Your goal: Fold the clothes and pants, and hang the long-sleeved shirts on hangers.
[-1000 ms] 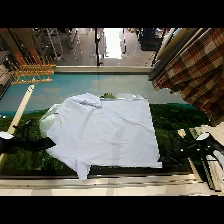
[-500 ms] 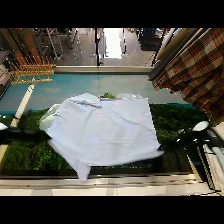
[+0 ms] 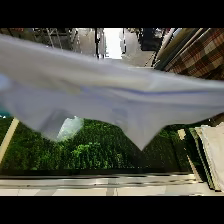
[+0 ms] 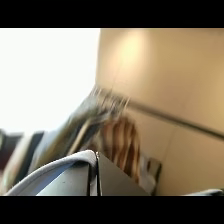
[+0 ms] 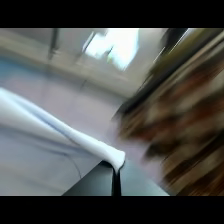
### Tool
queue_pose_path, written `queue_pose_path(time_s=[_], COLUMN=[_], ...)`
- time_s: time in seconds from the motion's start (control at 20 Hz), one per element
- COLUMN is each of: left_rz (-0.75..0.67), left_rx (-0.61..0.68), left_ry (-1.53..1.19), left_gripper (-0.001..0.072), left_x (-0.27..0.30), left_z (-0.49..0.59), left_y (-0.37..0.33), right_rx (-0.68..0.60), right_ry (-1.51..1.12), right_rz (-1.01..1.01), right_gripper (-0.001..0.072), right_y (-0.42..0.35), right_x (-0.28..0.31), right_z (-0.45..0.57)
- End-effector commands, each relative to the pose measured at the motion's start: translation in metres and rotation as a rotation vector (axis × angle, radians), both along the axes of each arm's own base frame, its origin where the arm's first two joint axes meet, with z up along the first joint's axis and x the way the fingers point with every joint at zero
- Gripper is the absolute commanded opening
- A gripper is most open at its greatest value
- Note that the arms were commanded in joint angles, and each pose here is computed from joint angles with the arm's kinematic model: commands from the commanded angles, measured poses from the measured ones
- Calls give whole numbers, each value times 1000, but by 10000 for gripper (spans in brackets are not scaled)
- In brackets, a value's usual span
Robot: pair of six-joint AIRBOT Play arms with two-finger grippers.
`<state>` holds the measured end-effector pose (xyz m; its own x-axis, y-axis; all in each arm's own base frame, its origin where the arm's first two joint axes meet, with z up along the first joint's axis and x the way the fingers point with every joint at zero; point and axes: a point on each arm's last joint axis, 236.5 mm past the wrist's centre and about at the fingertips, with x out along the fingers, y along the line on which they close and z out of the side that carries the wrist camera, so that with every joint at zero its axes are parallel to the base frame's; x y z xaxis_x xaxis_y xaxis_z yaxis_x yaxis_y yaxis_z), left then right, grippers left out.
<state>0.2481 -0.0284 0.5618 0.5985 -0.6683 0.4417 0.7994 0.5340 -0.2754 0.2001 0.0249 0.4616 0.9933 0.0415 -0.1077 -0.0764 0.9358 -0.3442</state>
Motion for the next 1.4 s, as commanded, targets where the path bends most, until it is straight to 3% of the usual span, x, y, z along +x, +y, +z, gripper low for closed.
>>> queue_pose_path(time_s=[0.0,0.1,0.2,0.4,0.55,0.7,0.8,0.85,0.9,0.95,1.1,1.15,1.2,1.35], left_rz=[77,218,297,151,94,138,251,293,324,333,252,239,255,325], left_rx=[-99,-37,49,275,367,273,168,121,95,94,210,291,378,546], left_ry=[-236,-88,178,627,907,1151,1198,1192,1186,1184,1273,1337,1434,1690], left_gripper=[5,5,5,6,7,7,8,86,418,664,636,587,544,543], left_x=[-61,-12,56,177,254,314,346,357,361,360,312,288,259,192], left_z=[73,42,-22,-198,-349,-474,-517,-522,-523,-521,-519,-527,-541,-575], left_y=[-1,22,38,-14,-48,-41,-12,2,16,26,55,69,88,132], right_rx=[-130,-111,-3,363,483,491,616,693,762,788,770,770,781,826], right_ry=[-485,-497,-288,369,747,874,818,776,757,783,1108,1244,1359,1517], right_rz=[-136,-117,34,427,424,287,124,35,-30,-45,32,56,90,120], right_gripper=[18,18,19,19,20,19,21,47,330,578,556,488,466,459], right_y=[2,-7,-4,25,45,50,32,16,1,-10,-30,-35,-33,-5], right_x=[-83,-54,25,188,281,353,400,417,425,420,348,311,277,200], right_z=[128,139,97,-83,-257,-400,-454,-468,-474,-475,-478,-483,-485,-507])
